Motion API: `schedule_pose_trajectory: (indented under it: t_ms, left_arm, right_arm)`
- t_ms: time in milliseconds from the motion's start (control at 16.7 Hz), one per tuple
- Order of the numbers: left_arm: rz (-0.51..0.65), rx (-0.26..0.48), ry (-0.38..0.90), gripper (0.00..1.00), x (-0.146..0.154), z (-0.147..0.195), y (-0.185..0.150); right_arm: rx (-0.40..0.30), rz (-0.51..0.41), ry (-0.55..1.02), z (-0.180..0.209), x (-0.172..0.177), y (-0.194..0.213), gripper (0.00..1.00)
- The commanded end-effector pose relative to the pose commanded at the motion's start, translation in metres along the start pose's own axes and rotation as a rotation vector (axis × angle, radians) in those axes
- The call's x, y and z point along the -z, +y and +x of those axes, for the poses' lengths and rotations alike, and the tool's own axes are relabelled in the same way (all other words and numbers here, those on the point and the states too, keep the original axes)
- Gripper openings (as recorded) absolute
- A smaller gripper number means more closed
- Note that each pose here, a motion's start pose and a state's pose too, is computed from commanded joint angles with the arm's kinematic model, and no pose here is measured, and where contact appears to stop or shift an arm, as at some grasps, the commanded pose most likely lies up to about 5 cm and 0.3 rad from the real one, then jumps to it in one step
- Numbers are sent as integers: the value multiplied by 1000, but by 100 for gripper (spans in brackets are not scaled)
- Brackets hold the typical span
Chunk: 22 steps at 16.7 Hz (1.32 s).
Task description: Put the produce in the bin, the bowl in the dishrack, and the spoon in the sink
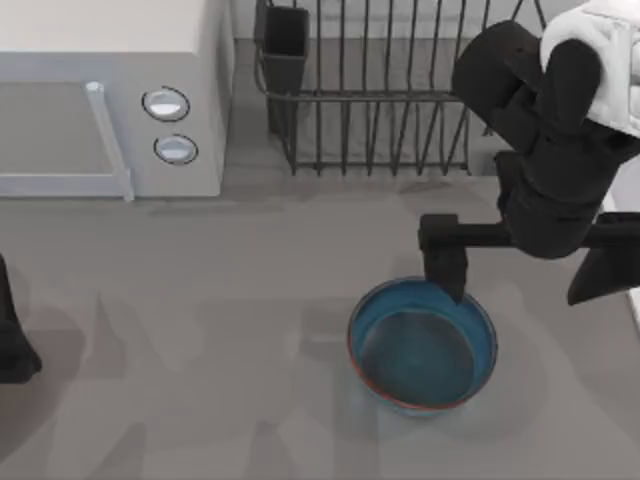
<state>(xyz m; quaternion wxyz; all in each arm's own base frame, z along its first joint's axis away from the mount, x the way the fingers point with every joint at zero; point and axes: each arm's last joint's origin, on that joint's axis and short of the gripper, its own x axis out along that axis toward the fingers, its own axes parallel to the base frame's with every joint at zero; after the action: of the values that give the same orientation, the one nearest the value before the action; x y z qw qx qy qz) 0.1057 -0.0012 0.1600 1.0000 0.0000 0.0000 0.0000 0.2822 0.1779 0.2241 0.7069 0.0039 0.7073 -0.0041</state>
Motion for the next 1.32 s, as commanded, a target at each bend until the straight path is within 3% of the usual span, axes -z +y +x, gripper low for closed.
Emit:
schedule_pose_trajectory:
  t_ms: [540,840,1320]
  left_arm:
    - [0,0,0,100,0,0,0]
    - [0,0,0,100,0,0,0]
    - [0,0,0,100,0,0,0]
  right_arm:
    - [-3,-1,-5,89,-1,2,100]
    - [0,-1,-1,95,1,1,100]
    - [0,-1,-1,95,1,1,40]
